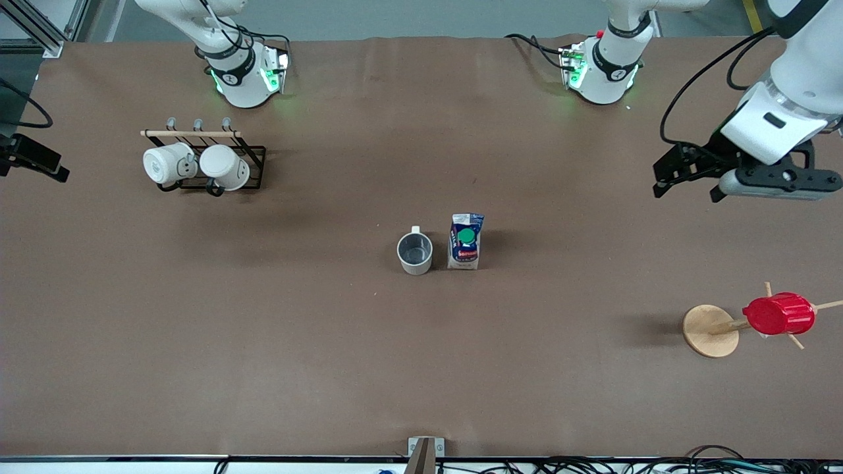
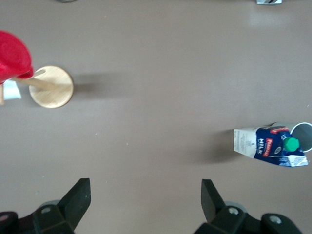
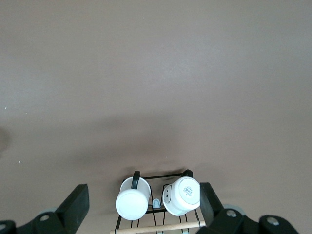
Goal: Place cup and milk on table
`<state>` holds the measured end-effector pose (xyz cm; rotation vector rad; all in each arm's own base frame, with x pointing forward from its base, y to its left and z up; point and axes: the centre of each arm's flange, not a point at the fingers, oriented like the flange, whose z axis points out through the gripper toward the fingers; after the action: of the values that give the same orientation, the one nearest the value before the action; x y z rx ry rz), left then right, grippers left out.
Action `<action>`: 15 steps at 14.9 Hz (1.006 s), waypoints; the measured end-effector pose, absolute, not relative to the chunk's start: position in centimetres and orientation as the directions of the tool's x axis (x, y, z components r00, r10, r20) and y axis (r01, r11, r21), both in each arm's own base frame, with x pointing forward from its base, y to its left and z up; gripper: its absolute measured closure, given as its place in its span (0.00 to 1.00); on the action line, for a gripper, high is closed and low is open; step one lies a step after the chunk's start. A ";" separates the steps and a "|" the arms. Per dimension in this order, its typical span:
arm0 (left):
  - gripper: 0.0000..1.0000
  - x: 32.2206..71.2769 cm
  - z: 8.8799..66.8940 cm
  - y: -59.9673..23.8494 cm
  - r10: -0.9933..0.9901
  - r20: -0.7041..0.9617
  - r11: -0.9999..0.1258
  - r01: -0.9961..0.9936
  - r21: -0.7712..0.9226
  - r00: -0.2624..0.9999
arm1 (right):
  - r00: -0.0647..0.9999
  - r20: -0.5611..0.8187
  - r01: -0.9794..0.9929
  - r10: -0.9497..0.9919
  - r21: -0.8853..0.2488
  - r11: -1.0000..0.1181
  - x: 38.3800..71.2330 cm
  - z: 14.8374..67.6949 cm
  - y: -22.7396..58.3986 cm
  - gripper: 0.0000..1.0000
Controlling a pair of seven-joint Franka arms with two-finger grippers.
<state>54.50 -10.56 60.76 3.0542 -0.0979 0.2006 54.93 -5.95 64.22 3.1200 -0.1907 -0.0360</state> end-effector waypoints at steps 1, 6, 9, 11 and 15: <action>0.00 54.2 60.7 -10.1 -0.060 0.132 -0.995 -0.070 0.073 0.989 | 0.992 -0.022 -0.122 -0.122 0.017 -0.992 54.9 64.2 -5.9 0.00; 0.00 53.9 59.7 -9.4 -0.084 0.107 -0.996 -0.087 0.021 0.991 | 0.992 -0.022 -0.122 -0.122 0.017 -0.992 54.9 64.2 -6.0 0.00; 0.00 53.8 59.6 -9.4 -0.086 0.098 -0.996 -0.088 0.013 0.991 | 0.992 -0.023 -0.122 -0.122 0.017 -0.992 54.9 64.2 -6.0 0.00; 0.00 53.8 59.6 -9.4 -0.086 0.097 -0.996 -0.087 0.012 0.992 | 0.992 -0.024 -0.122 -0.122 0.017 -0.992 54.9 64.2 -6.0 0.00; 0.00 54.0 59.3 -9.3 -0.086 0.091 -0.996 -0.087 0.011 0.992 | 0.992 -0.024 -0.122 -0.122 0.017 -0.992 54.9 64.2 -6.0 0.00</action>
<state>53.99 -9.34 59.29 3.1201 -0.1354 0.1413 54.91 -5.95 64.21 3.1200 -0.1906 -0.0387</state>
